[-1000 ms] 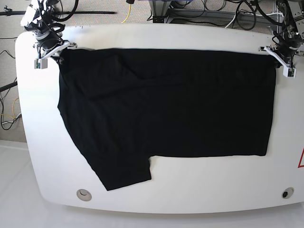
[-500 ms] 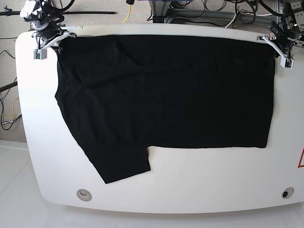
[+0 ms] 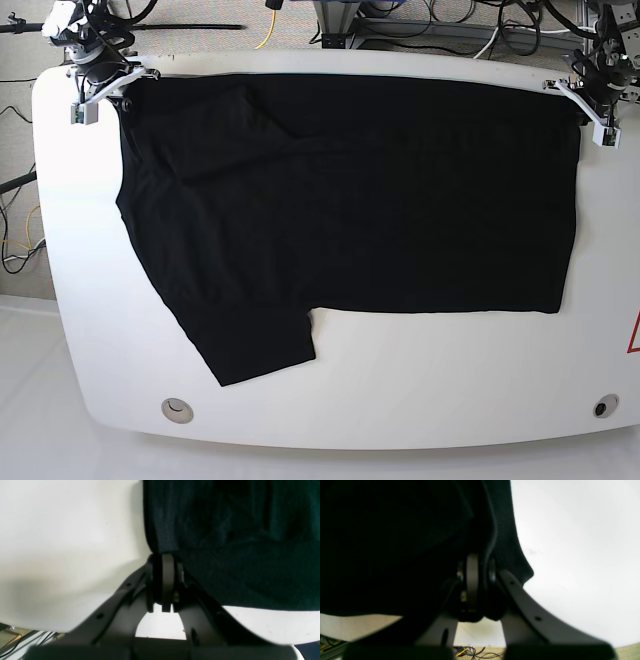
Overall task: Fold the T-shirt properly
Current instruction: 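Pull the held shoulder edge further toward the robot with both grippers, then release the shoulder edge and move both grippers to the shirt's hem corners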
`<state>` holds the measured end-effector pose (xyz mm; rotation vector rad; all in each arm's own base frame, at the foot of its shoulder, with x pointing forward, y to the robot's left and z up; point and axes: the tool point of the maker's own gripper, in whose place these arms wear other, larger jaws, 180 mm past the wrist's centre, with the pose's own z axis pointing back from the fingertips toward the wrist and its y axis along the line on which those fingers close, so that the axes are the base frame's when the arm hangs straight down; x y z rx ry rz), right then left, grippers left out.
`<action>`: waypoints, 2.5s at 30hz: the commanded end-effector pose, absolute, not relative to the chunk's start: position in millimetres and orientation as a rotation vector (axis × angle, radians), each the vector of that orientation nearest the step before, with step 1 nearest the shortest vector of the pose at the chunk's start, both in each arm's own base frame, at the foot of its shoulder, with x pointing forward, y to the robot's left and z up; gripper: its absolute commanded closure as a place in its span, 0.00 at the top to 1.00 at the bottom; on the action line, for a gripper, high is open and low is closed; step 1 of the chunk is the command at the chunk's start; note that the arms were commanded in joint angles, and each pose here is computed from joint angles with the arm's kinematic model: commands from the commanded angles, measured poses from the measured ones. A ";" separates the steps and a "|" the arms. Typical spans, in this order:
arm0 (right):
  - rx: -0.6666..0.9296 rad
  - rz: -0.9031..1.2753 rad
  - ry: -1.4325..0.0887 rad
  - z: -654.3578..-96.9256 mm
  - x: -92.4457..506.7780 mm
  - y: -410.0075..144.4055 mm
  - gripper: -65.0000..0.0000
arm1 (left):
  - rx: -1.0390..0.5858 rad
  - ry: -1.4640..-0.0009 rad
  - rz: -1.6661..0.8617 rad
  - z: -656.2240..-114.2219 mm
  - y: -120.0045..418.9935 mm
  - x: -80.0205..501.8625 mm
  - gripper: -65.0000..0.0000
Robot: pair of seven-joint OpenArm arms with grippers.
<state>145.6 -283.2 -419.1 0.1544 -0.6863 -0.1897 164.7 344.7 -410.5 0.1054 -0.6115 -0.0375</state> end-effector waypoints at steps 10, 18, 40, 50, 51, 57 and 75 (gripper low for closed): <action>0.141 -0.179 -0.710 -412.8 149.6 -288.2 0.00 | 0.126 -0.618 -0.057 -402.1 349.8 167.9 0.04; 0.137 -0.171 -0.699 -413.9 148.4 -287.7 0.10 | 0.129 -0.646 -0.071 -397.5 348.1 173.3 0.41; 0.061 -0.013 -0.806 -358.3 177.5 -281.9 0.54 | 0.210 -0.790 -0.116 -344.3 357.7 201.8 0.47; 0.029 0.034 -0.814 -341.8 196.0 -280.0 0.54 | 0.266 -0.885 -0.060 -314.3 374.3 225.8 0.29; 0.027 0.036 -0.820 -339.8 198.4 -279.9 0.54 | 0.268 -0.896 -0.055 -311.6 375.1 228.9 0.29; 0.024 0.045 -0.872 -327.1 218.3 -281.3 0.54 | 0.281 -0.973 -0.002 -287.2 384.5 259.4 0.46; 0.097 0.064 -0.891 -345.8 258.0 -278.4 0.53 | 0.163 -0.904 -0.196 -320.2 316.0 281.0 0.60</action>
